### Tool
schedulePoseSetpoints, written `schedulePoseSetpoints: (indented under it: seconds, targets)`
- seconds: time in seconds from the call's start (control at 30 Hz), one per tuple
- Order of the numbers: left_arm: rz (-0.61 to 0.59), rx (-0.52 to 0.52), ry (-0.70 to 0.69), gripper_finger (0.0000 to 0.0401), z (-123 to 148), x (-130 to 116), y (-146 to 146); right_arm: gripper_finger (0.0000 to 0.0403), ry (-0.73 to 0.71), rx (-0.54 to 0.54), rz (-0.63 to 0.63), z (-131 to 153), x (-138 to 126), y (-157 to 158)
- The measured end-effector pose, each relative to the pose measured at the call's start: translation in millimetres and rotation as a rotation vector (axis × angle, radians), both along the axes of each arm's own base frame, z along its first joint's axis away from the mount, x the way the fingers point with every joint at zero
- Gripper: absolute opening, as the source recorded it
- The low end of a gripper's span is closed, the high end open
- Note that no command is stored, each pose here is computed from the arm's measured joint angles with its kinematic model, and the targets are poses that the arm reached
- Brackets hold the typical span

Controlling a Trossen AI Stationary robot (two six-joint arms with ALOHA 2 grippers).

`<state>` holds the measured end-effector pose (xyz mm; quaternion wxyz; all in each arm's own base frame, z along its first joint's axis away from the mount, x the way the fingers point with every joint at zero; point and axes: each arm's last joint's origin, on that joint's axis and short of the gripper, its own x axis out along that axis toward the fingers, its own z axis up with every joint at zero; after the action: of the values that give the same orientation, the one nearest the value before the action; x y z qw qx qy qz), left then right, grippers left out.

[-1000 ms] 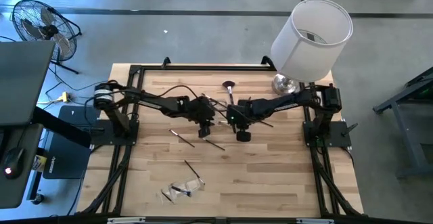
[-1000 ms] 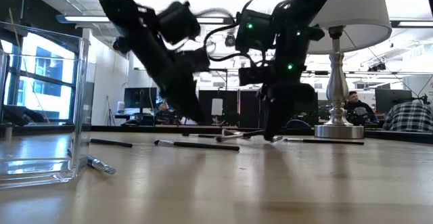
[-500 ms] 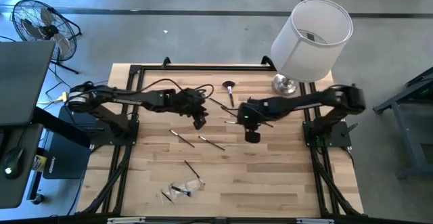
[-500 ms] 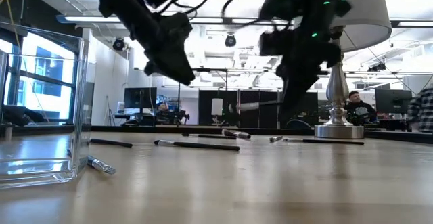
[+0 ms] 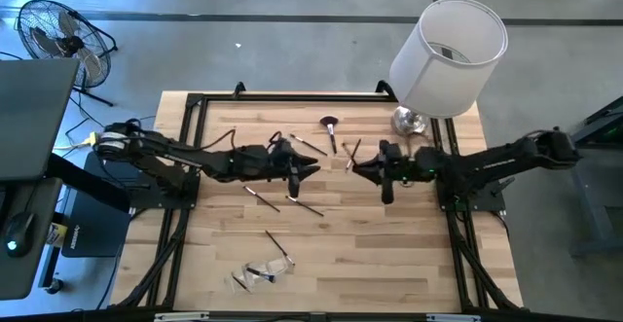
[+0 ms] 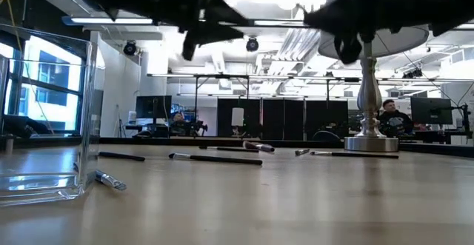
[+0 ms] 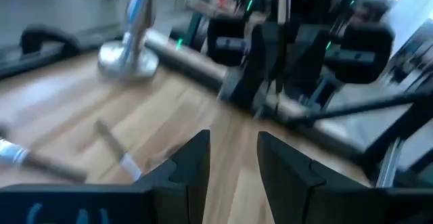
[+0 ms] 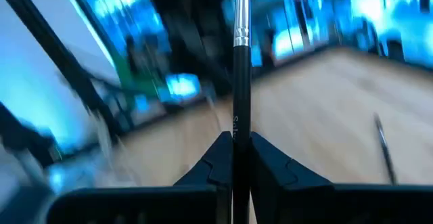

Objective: Pick & Place Makeup Supplies
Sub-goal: Put the silver makeup brush into the transparent organizer

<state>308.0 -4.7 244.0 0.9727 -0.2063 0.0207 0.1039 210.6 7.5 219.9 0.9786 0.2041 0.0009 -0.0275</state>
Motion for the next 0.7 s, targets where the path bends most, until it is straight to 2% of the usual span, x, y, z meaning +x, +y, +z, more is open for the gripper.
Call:
schedulePoseSetpoints:
  seconds: [0.1, 0.2, 0.4, 0.7]
  targets:
    - [-0.024, 0.014, -0.197, 0.0122, 12, 6, 0, 0.0020, -0.116, -0.047, -0.027, 10, 0, 1]
    - [-0.059, 0.046, -0.303, 0.0122, 12, 13, 0, 0.0020, -0.141, -0.105, -0.032, 20, 8, 2]
    - [-0.116, 0.086, -0.355, 0.0122, 24, 28, -1, 0.0020, -0.159, -0.187, 0.025, 35, 27, 4]
    - [-0.119, 0.165, -0.359, 0.0122, 44, 38, -2, 0.0020, -0.135, -0.150, 0.064, 31, 36, 0]
